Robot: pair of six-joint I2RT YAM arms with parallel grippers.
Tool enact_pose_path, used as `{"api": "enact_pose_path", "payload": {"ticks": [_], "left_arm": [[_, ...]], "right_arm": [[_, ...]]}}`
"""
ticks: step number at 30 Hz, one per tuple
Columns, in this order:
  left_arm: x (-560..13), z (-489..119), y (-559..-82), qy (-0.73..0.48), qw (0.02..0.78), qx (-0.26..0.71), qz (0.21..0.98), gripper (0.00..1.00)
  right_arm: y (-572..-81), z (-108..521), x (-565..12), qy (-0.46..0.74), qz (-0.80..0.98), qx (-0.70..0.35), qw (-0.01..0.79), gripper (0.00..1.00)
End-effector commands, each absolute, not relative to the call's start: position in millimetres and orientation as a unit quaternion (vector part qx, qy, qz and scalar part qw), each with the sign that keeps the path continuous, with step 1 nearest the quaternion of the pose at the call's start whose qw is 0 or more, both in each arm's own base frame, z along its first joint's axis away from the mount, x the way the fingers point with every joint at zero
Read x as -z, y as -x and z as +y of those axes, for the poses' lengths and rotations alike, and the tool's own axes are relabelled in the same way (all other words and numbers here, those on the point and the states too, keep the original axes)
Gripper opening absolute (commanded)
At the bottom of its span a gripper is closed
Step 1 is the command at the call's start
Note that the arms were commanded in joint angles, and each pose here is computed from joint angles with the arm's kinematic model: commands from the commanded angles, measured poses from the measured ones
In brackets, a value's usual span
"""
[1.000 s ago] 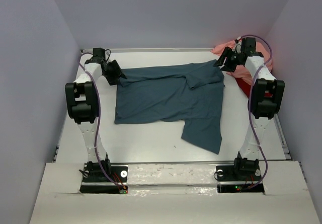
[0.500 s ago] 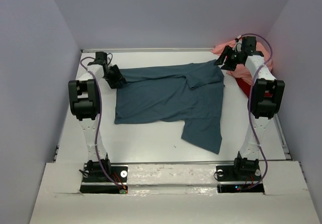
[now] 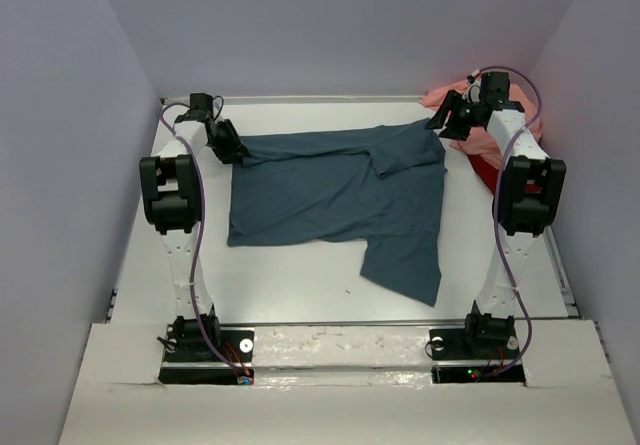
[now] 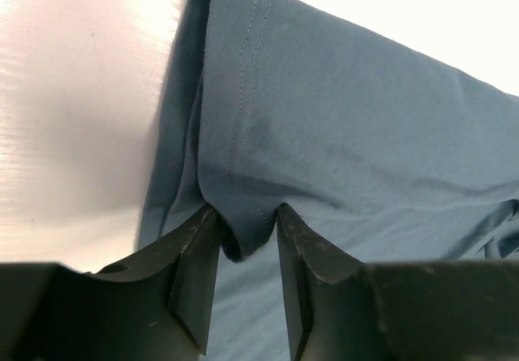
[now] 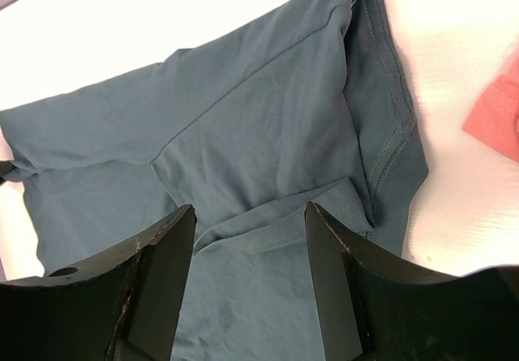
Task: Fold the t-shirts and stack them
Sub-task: Fold the flattened tshirt in 1/3 of the way
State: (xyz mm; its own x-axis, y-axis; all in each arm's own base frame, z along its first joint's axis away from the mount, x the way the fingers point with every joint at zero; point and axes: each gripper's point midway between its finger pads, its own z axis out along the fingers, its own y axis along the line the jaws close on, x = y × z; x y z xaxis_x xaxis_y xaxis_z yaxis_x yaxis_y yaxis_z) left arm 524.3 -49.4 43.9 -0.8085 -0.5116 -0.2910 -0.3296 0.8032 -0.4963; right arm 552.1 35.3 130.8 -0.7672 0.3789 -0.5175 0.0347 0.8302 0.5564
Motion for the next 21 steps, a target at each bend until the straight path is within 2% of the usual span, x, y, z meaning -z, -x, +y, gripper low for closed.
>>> {"api": "enact_pose_path", "payload": {"ticks": [1,2,6,8,21], "left_arm": [[-66,-49,-532,0.217,0.231,0.219,0.923,0.42],[-68,-48,-533,0.216,0.233,0.218,0.923,0.41],[-70,-48,-529,0.213,0.231,0.218,0.924,0.2],[-72,-48,-528,0.211,0.232,0.219,0.924,0.16],[-74,-52,-521,0.211,0.227,0.227,0.923,0.15]], "right_arm": [[-562,36,-141,-0.103,0.896,-0.267,0.34,0.62],[-561,36,-139,-0.104,0.897,-0.266,0.338,0.62],[-564,34,-130,-0.104,0.9,-0.259,0.335,0.62],[-568,31,-127,-0.103,0.901,-0.252,0.338,0.62],[-630,17,-118,-0.094,0.888,-0.231,0.387,0.62]]}}
